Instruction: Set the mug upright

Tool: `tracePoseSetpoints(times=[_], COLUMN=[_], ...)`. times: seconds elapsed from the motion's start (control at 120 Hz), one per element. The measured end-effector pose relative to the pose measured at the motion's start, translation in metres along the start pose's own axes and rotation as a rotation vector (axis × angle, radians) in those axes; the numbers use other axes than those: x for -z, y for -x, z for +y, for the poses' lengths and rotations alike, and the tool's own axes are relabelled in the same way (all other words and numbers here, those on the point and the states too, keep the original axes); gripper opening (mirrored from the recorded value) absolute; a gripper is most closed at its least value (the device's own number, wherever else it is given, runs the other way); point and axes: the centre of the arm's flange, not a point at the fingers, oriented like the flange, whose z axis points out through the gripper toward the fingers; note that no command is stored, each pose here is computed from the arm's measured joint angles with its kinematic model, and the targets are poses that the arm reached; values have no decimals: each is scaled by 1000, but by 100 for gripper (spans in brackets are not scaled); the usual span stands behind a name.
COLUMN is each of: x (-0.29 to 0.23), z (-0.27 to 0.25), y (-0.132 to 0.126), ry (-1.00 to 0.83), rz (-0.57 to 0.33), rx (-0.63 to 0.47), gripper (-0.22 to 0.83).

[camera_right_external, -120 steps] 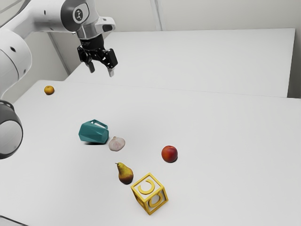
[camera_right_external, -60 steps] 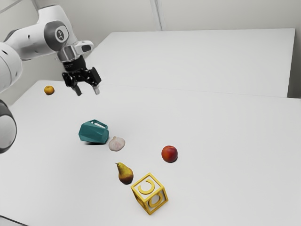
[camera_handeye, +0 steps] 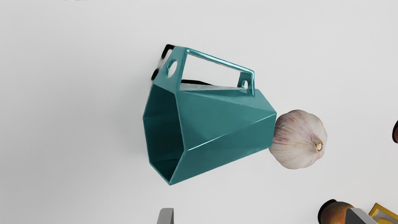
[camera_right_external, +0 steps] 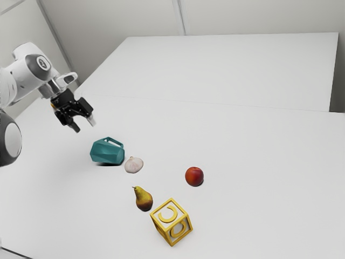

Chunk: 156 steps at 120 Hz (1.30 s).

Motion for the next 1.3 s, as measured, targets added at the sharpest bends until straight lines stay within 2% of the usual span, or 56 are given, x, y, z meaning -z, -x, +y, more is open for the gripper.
tracePoseSetpoints(times=[0.258,0.467,0.65,1.3], x=[-38,-37,-56,-103], z=[-35,-57,-71,-85], y=[-15,-11,-11,-4], ry=[89,128,178,425], rz=[8,40,39,80], rx=[-65,-121,-150,-172], gripper=[61,61,61,61])
